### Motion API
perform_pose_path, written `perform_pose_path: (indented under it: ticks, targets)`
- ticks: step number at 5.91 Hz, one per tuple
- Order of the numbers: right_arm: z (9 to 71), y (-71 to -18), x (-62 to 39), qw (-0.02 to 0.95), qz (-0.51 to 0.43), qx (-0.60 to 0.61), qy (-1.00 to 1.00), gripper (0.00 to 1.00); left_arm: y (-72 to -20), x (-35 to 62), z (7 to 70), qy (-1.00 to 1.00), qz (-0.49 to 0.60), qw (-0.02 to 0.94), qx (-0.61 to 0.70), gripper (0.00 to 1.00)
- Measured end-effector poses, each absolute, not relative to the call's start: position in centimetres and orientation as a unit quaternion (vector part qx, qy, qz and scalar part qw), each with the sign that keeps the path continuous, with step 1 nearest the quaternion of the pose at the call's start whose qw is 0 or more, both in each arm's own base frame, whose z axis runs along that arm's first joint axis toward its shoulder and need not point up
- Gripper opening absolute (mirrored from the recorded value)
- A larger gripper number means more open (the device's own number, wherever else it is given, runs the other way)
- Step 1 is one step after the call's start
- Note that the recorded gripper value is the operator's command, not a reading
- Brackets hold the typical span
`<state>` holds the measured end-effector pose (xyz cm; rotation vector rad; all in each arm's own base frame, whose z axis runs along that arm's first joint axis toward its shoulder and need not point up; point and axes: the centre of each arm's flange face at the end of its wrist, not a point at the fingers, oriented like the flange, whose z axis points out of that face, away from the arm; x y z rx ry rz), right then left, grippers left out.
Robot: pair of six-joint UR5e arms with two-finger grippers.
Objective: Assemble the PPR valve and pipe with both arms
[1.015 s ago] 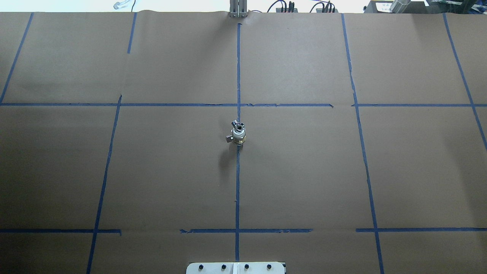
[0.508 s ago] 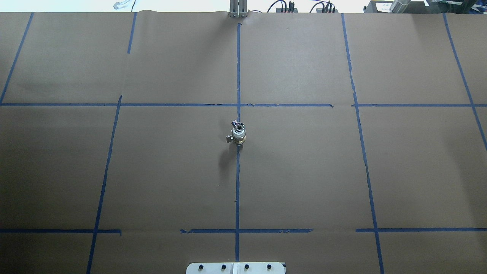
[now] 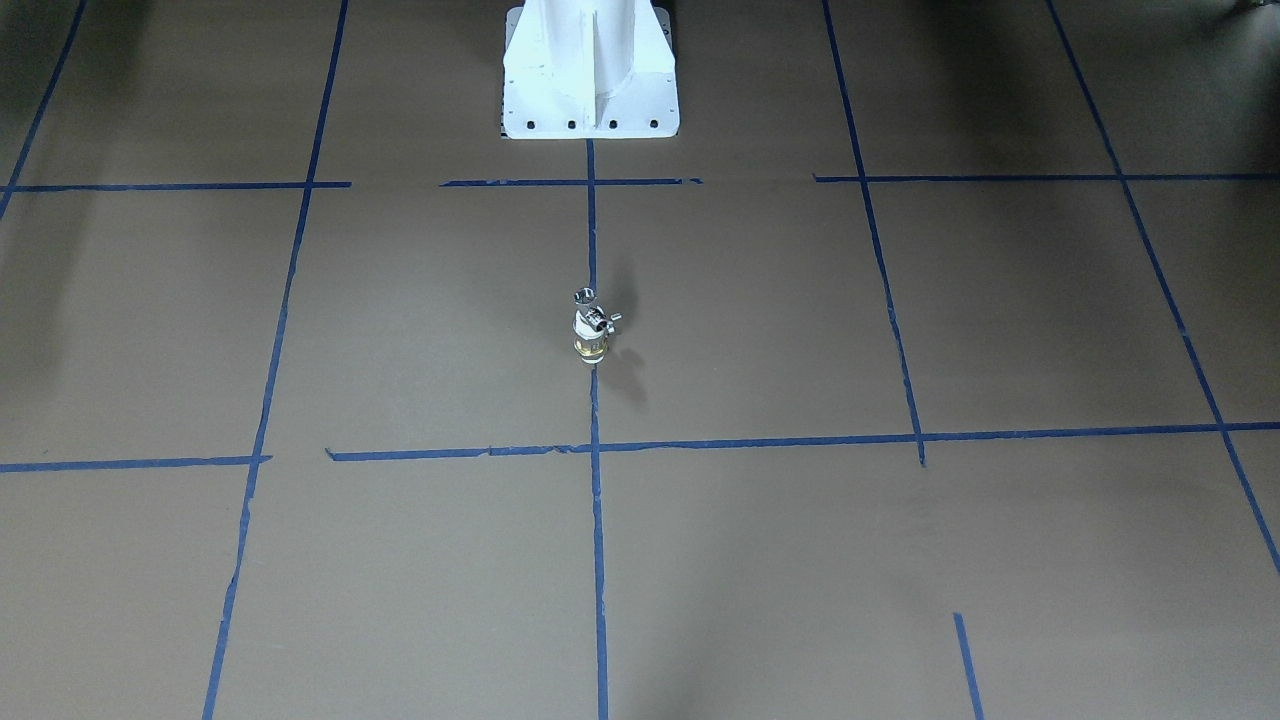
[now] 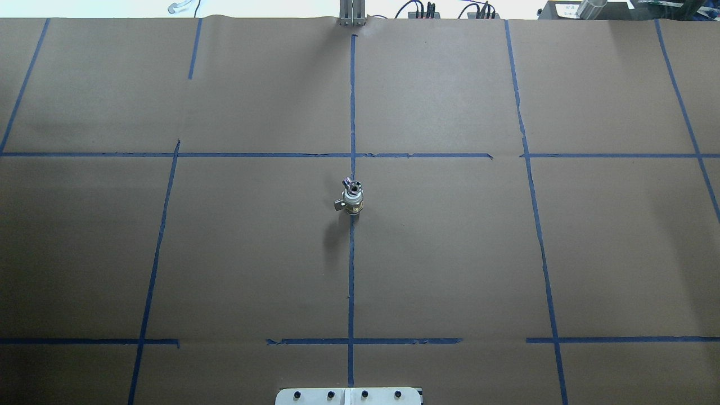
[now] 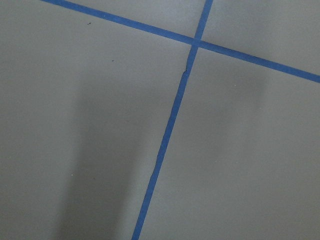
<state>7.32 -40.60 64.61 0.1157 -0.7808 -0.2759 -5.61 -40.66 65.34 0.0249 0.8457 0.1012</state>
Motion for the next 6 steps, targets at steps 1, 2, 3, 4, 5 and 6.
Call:
perform_pose_path:
  ticks: [1,2,3,4,5,6]
  targets:
    - [64.5,-40.6,7.3,0.914,-0.133,0.056,-0.379,1.0,-40.6,-5.6,65.3,0.411,0.05,0.91,0.014,1.0]
    - [64.6,-40.6,7.3,0.914,-0.132,0.055,-0.38,1.0,-40.5,-5.6,65.0,0.412,0.052,0.91,0.018,1.0]
    - [64.8,-40.4,7.3,0.914,-0.132,0.054,-0.38,1.0,-40.6,-5.5,64.6,0.411,0.054,0.91,0.021,1.0]
    - [64.9,-40.3,7.3,0.914,-0.131,0.053,-0.38,1.0,-40.4,-5.5,64.8,0.411,0.052,0.91,0.017,1.0]
    - [65.0,-40.2,7.3,0.915,-0.131,0.052,-0.379,1.0,-39.9,-5.6,65.3,0.411,0.051,0.91,0.013,1.0]
    - [65.1,-40.2,7.3,0.915,-0.131,0.052,-0.379,1.0,-39.6,-5.6,65.6,0.41,0.048,0.911,0.008,1.0]
